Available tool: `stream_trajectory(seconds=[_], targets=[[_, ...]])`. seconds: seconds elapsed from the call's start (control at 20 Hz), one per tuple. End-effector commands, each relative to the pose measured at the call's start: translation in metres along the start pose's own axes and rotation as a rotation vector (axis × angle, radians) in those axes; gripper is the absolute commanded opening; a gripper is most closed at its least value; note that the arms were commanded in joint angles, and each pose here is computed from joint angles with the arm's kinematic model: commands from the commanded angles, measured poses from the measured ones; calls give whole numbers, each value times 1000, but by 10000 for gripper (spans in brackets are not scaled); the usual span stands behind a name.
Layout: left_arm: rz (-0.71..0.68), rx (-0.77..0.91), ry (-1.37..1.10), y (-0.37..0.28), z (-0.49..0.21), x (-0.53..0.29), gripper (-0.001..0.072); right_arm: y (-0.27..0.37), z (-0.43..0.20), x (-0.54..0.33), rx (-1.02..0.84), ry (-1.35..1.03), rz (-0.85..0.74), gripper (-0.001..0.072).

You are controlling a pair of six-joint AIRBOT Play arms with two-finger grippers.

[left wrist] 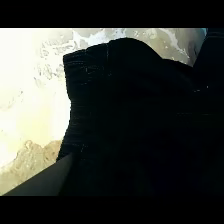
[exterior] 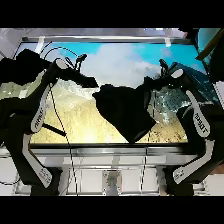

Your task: Fold the clothes and pants, and hang the long-sleeved shirts on hangers.

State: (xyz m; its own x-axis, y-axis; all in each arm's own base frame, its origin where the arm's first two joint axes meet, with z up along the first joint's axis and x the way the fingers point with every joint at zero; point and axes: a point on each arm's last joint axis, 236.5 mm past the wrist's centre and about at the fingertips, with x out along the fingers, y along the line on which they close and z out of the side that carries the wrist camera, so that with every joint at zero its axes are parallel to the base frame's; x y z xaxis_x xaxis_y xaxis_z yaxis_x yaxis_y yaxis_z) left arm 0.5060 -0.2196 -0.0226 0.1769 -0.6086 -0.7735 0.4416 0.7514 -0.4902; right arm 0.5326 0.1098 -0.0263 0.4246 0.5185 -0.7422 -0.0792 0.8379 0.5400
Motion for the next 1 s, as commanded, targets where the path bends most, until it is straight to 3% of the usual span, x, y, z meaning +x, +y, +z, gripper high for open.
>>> stream_trajectory(seconds=[0.0,0.05,0.1,0.65,0.85,0.9,0.95], targets=[[36,-8,11,11,-4,18,392,11,22,-11,-66,-20,-4,13],[43,-18,-3,12,-1,28,443,15,23,-14,-69,-13,1,13],[48,-41,-28,12,5,39,548,17,22,-15,-69,-5,6,12],[104,-152,-138,44,24,53,563,15,6,-7,-117,60,-31,13],[36,-139,-184,20,37,58,561,11,2,-2,-107,74,-32,13],[12,-131,-197,10,40,60,551,11,1,-1,-104,78,-31,13],[-7,-130,-198,2,41,62,491,11,0,0,-102,82,-31,12]])
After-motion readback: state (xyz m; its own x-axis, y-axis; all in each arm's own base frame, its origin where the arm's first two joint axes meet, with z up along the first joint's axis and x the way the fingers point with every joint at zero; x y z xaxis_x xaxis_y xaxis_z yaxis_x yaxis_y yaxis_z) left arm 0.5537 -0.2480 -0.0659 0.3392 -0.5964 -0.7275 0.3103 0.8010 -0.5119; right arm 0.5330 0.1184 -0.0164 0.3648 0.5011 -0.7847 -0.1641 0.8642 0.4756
